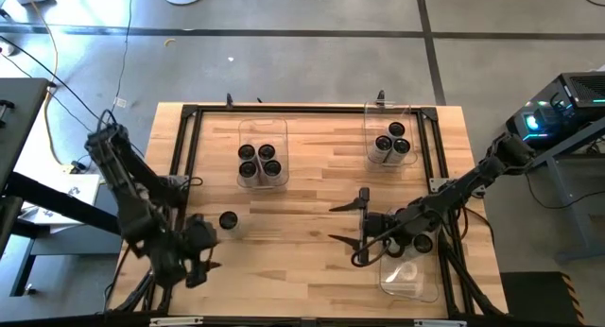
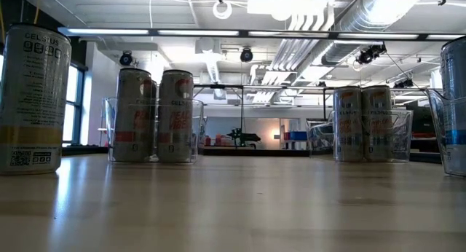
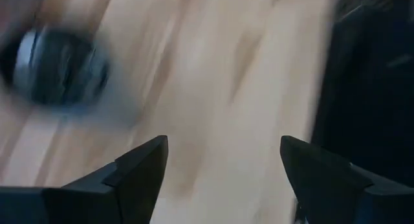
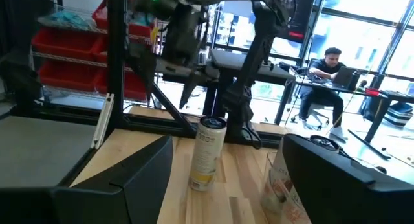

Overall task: Sort soda cans
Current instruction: Put the white-yellow soda can into the top right transparent bin

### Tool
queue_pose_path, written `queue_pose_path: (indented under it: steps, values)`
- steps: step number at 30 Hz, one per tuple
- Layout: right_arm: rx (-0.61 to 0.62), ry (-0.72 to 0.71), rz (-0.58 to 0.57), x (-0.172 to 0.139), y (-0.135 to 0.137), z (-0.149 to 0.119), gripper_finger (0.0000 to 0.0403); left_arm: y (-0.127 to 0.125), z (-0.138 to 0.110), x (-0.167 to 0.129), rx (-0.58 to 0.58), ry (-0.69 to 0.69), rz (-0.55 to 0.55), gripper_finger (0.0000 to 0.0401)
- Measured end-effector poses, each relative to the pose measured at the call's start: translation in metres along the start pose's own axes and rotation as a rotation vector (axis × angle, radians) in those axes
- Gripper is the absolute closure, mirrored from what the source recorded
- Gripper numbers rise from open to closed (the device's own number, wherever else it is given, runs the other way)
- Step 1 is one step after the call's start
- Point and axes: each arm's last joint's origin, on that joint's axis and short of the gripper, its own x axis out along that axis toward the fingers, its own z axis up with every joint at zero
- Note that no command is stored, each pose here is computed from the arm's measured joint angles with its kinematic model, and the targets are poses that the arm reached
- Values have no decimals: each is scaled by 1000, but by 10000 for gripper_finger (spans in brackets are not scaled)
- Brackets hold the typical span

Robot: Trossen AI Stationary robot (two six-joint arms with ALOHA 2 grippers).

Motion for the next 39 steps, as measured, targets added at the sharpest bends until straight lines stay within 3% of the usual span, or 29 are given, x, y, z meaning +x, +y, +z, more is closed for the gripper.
queue_pose_path:
  steps: [4,7,14,22,32,39]
  values:
    - [-62,8,-11,-6,2,3,114,7,-23,11,-66,113,195,121]
    - [-106,-8,-109,-14,-2,26,114,16,-39,21,-92,105,255,128]
    - [-51,106,-126,-16,-19,59,114,44,-69,50,-131,56,237,140]
    - [-5,162,-124,-2,-23,48,114,66,-92,87,-75,-26,182,142]
    - [45,190,-115,4,-23,41,114,85,-92,107,-19,-245,312,142]
    - [40,237,-113,3,-23,35,114,70,-85,122,49,-286,232,142]
